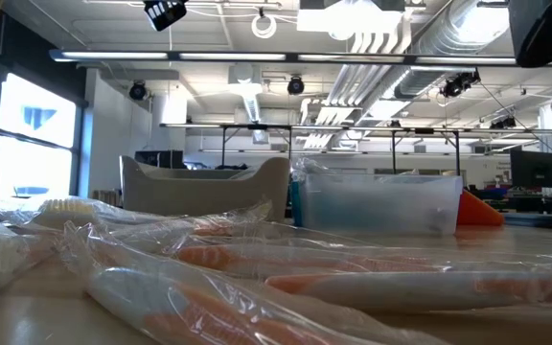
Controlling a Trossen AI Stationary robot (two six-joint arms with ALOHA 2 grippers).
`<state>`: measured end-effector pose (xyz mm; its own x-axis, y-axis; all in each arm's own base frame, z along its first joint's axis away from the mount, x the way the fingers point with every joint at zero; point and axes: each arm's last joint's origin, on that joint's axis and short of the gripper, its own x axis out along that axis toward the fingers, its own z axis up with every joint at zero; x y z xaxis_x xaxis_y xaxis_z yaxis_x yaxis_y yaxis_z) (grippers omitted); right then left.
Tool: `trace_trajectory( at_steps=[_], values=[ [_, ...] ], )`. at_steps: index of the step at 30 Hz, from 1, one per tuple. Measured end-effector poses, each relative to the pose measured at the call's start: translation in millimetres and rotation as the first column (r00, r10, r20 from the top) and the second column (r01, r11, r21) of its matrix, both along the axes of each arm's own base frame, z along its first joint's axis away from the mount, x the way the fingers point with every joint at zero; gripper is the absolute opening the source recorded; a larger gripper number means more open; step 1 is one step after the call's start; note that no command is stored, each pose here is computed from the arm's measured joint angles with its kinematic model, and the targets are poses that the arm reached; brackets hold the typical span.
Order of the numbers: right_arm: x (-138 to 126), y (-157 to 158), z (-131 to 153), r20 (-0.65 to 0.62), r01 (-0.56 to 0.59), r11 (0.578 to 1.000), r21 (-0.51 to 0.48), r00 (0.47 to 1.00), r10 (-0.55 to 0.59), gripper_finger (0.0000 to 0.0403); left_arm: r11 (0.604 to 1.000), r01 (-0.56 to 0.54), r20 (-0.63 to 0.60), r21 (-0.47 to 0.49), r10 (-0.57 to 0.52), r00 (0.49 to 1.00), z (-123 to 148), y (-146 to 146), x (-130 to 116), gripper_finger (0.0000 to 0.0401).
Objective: Pick & Place Toothbrushes
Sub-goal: Put the orange toothbrush into the gray bin
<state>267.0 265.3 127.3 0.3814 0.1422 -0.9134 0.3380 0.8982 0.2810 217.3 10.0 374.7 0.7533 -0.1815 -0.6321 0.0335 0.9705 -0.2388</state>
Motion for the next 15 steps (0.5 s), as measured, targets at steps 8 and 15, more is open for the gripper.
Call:
trace_trajectory(
  at_steps=[8, 15],
  values=[
    [-1.0, -0.9, 1.0, -0.01, -0.002, 1.0, 0.001, 1.0, 0.002, 0.005, 1.0, 0.0, 0.0, 0.0, 0.0, 1.0, 0.0, 0.0, 0.0, 0.0001],
    [-6.3, -2.0, 8.5, -0.059, -0.027, 0.999, 0.033, 0.998, 0.029, 0.0012, 1.0, 0.0, -0.001, 0.0, 0.0, 1.0, -0.1, 0.0, 0.0, 0.0001]
  ],
)
